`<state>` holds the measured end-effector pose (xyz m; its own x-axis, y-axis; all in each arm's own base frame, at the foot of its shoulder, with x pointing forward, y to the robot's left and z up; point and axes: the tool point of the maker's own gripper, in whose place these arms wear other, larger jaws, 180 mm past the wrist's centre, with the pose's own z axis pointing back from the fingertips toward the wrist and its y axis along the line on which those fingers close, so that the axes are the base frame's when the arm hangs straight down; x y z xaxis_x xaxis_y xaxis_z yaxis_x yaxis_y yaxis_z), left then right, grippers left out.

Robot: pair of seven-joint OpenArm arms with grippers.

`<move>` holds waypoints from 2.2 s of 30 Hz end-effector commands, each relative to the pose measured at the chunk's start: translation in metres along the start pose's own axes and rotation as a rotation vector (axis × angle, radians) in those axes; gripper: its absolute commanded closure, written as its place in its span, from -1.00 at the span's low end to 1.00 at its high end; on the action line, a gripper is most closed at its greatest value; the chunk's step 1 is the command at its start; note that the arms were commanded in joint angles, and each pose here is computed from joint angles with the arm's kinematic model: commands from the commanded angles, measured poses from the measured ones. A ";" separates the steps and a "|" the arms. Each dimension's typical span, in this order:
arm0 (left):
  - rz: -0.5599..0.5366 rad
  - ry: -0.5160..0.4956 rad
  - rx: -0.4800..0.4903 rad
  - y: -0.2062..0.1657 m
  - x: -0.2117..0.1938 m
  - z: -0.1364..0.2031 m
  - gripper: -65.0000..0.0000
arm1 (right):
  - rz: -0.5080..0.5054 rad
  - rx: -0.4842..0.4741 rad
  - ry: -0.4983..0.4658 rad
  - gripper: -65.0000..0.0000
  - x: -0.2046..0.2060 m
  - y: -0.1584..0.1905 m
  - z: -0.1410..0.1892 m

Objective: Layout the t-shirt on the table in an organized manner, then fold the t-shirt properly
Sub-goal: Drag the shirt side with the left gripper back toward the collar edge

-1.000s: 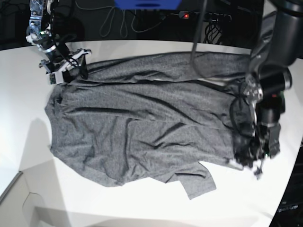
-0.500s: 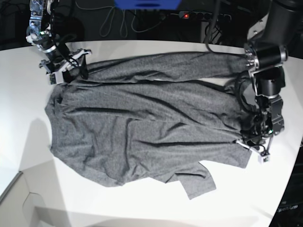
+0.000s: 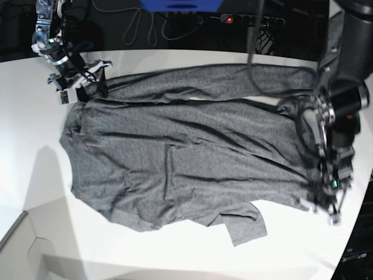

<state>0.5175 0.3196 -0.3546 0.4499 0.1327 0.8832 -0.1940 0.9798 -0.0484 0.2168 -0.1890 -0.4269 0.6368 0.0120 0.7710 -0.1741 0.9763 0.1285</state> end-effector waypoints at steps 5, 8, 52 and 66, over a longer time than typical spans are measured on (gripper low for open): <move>0.024 -0.138 -0.024 -0.013 0.087 -0.003 0.98 | 0.010 -0.014 0.001 -0.15 0.002 -0.006 0.002; 0.030 -0.021 -0.031 -0.014 0.070 -0.004 0.98 | 0.012 -0.013 -0.006 -0.15 0.005 -0.005 0.002; 0.344 0.346 -0.044 0.022 -0.188 0.199 0.97 | 0.098 0.055 -0.016 -0.16 0.074 0.002 -0.113; 0.331 0.264 -0.068 0.017 -0.152 0.193 0.97 | 0.078 -0.124 -0.177 -0.16 0.180 -0.032 -0.135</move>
<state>0.2643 0.2796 -0.4180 0.6247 0.4789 0.6167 -0.3324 0.8778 -0.3449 0.4216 -0.1756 -0.4031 0.5490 0.0663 0.8332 -0.1393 0.9902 0.0130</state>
